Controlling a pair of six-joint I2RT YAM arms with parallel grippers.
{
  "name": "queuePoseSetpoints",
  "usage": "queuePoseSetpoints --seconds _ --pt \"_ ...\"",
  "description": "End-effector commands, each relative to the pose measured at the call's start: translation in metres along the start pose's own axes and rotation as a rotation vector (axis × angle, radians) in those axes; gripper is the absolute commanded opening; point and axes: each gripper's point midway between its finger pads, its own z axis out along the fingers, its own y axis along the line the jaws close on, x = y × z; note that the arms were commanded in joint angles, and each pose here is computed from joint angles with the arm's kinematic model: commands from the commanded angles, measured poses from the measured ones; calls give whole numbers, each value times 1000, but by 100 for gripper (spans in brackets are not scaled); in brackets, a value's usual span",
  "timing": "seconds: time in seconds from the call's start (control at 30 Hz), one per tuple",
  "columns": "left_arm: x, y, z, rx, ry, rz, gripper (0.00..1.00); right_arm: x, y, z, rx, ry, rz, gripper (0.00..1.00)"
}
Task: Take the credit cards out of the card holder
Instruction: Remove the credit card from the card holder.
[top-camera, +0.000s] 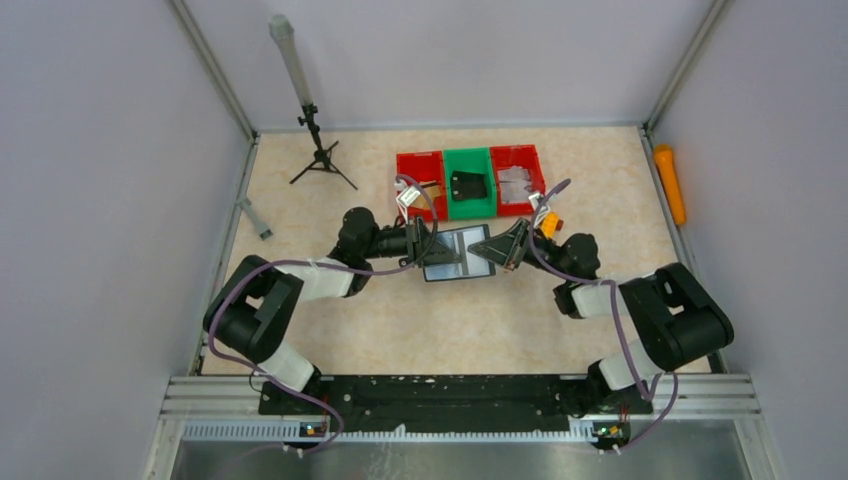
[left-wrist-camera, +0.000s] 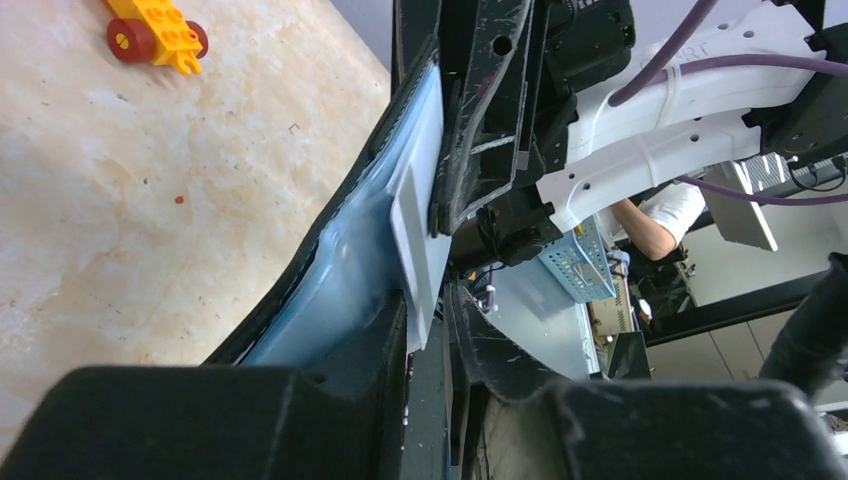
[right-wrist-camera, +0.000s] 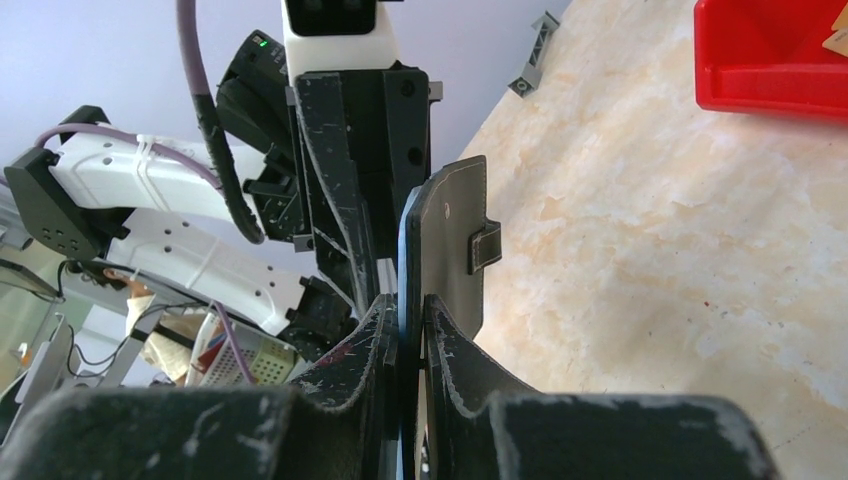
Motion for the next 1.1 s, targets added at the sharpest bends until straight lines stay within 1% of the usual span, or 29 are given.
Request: queuePoseSetpoints --seconds 0.0,0.1,0.23,0.27,0.37,0.4,0.53,0.67,0.77,1.07 --pt "-8 -14 1 61 -17 63 22 -5 15 6 -68 -3 -59 0" --pt "-7 -15 2 65 -12 61 21 -4 14 8 -61 4 -61 0" --pt "-6 -13 3 65 -6 51 16 -2 16 8 -70 12 -66 0" --pt "-7 -13 3 65 -7 52 13 -2 16 9 -72 13 -68 0" --pt "-8 -11 3 55 -14 53 0 -2 17 9 -75 17 -67 0" --pt "-8 -9 3 44 -17 52 0 -1 17 9 -77 18 -69 1" --pt "-10 -6 0 10 -31 63 0 -1 18 8 -82 23 -75 18" --pt "-15 -2 -7 -20 -60 61 0 -2 16 6 -68 7 -85 26" --pt "-19 3 -12 -38 -79 50 0 -6 13 2 -51 -13 -87 27" --pt "-21 4 -17 -39 -95 44 0 -9 13 0 -46 -20 -86 24"
